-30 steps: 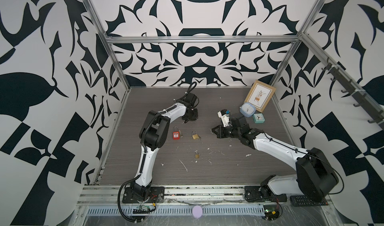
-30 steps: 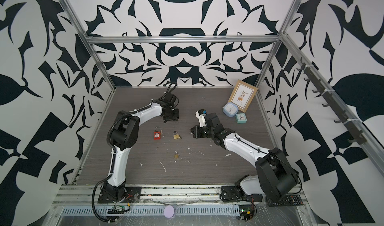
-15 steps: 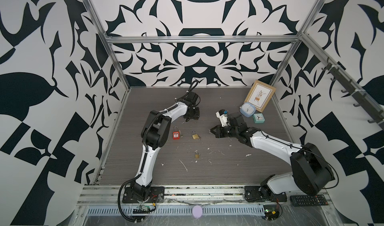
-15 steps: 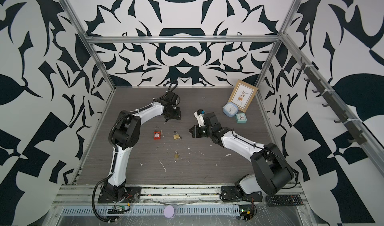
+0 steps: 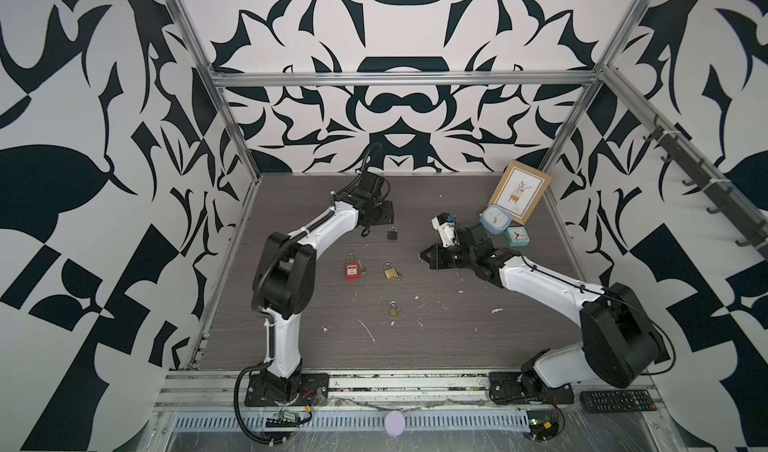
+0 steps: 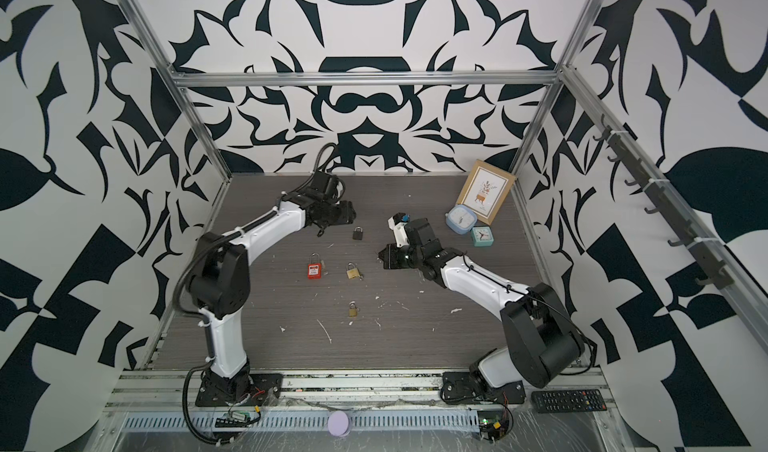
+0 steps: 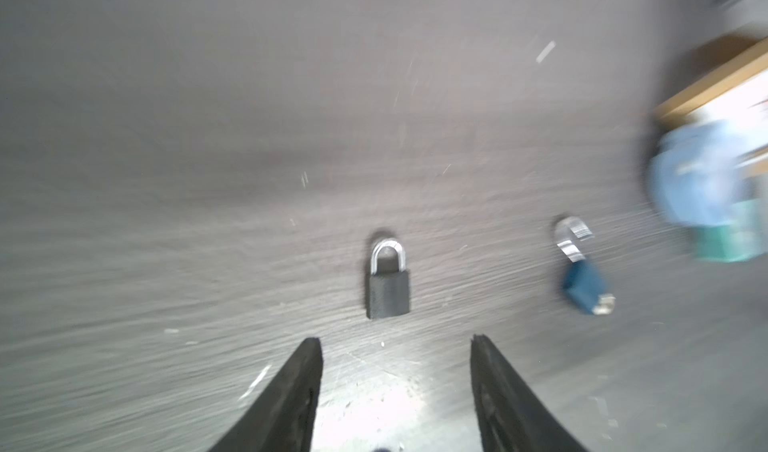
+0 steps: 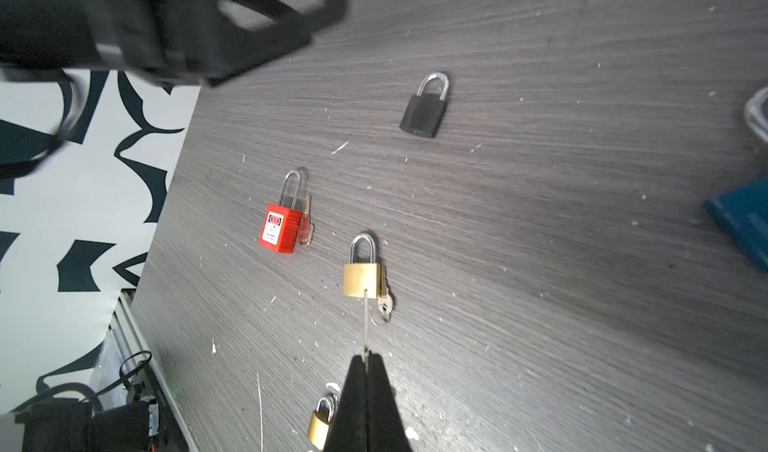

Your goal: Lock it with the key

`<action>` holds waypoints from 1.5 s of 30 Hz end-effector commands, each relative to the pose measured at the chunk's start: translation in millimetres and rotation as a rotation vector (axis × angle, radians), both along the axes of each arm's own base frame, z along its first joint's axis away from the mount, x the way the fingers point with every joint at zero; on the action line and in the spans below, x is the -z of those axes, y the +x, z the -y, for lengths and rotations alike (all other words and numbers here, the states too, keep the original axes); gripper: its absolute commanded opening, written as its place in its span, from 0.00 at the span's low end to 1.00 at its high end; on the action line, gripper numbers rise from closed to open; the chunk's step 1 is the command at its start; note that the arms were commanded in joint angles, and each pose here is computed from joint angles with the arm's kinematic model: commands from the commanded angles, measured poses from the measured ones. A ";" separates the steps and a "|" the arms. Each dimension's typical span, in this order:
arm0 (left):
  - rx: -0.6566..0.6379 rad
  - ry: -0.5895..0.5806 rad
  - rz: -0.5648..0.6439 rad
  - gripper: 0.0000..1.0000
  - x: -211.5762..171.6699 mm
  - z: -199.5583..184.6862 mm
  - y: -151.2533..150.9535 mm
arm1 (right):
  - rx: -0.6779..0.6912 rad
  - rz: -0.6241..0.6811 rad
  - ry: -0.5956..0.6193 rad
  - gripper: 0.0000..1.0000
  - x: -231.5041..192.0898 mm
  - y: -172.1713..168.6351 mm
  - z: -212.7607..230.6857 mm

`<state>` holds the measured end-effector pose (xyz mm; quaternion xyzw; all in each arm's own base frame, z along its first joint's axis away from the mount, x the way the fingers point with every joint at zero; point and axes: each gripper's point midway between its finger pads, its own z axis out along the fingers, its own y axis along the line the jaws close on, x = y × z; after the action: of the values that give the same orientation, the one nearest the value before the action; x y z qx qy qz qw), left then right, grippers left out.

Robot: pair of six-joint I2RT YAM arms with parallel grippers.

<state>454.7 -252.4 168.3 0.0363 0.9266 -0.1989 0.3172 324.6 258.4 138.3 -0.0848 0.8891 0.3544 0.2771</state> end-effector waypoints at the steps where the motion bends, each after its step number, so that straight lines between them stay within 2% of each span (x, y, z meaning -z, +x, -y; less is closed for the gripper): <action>1: -0.014 -0.040 0.310 0.68 -102.0 -30.5 -2.7 | 0.029 0.009 0.023 0.00 -12.0 25.3 -5.1; 4: -0.081 -0.059 0.452 0.83 -134.8 -70.3 -25.2 | 0.020 -0.010 0.035 0.00 -6.5 44.7 -14.0; 5: -0.121 -0.077 0.493 0.96 -141.4 -86.0 -33.3 | 0.018 -0.018 0.039 0.00 -4.8 52.4 -16.7; 6: -0.172 -0.099 0.524 0.99 -145.9 -102.9 -42.7 | 0.012 -0.028 0.041 0.00 -1.4 59.2 -19.8; 9: -0.267 -0.176 0.543 0.99 -138.5 -141.4 -65.0 | 0.004 -0.067 0.027 0.00 14.1 77.1 -24.5; 13: -0.314 -0.147 0.524 0.99 -113.8 -162.8 -85.7 | -0.002 -0.111 0.028 0.00 34.0 96.7 -29.7; 18: -0.136 -0.188 0.500 0.99 -101.2 -136.3 -103.0 | 0.019 -0.151 0.026 0.00 58.2 119.4 -36.5; 28: -0.129 -0.204 0.469 0.99 -87.5 -131.1 -95.5 | 0.030 -0.180 0.034 0.00 79.4 141.8 -47.8; 45: -0.142 -0.200 0.447 0.99 -73.5 -131.8 -92.0 | 0.002 -0.238 0.049 0.03 97.9 137.4 -58.1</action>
<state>362.4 -120.4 244.9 -0.0182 0.8118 -0.2534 0.5257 462.0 309.3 36.3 -0.0310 0.9086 0.3778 0.1755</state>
